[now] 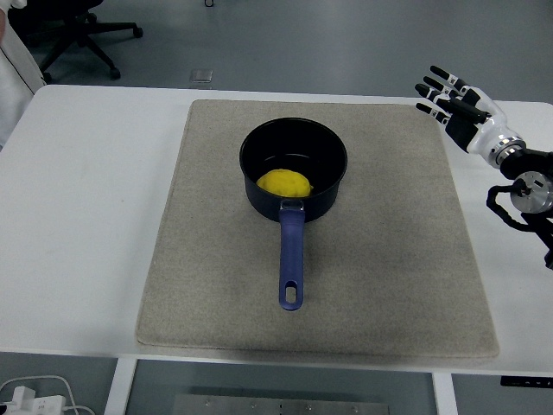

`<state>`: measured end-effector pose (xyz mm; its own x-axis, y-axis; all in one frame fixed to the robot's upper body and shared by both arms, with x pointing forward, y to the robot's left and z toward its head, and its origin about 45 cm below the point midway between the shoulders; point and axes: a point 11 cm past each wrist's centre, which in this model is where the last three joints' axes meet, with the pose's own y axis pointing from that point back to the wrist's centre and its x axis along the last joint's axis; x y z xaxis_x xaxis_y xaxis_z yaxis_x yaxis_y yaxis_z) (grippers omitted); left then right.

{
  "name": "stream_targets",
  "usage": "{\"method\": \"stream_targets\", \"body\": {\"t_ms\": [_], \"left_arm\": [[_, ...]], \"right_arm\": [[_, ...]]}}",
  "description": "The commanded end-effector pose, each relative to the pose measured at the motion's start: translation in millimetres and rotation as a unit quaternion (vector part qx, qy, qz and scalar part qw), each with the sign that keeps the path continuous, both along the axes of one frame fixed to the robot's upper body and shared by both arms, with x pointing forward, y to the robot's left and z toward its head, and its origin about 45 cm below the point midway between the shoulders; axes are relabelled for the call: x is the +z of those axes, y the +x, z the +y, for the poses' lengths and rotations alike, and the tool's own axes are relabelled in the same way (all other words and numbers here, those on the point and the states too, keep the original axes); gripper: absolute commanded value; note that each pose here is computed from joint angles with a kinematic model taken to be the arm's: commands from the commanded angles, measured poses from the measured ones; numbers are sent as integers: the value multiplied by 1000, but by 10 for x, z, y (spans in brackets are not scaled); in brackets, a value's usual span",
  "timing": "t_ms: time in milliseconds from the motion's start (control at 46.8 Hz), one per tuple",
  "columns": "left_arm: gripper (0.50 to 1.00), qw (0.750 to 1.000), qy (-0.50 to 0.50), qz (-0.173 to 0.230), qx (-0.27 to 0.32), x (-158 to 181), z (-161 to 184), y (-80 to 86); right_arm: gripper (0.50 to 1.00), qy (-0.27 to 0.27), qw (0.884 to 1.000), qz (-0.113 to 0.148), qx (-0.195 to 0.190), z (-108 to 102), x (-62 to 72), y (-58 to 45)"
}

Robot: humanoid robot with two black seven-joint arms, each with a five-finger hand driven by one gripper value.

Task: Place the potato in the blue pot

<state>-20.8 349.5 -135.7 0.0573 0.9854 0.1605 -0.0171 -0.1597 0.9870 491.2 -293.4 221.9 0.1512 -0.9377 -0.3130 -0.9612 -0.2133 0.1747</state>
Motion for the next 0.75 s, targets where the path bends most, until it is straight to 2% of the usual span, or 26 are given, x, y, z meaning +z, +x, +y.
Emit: {"method": "stream_targets", "body": {"t_ms": [0, 449, 577, 726], "left_arm": [[996, 1000, 0, 0, 0, 0, 0, 0], [996, 1000, 0, 0, -1, 0, 0, 0], [996, 1000, 0, 0, 0, 0, 0, 0], [996, 1000, 0, 0, -1, 0, 0, 0]], "right_arm": [[932, 2, 1000, -1, 4, 52, -1, 6], [932, 15, 1000, 5, 17, 226, -71, -10], [932, 14, 1000, 9, 15, 199, -112, -32], [932, 14, 1000, 5, 13, 185, -81, -19]]}}
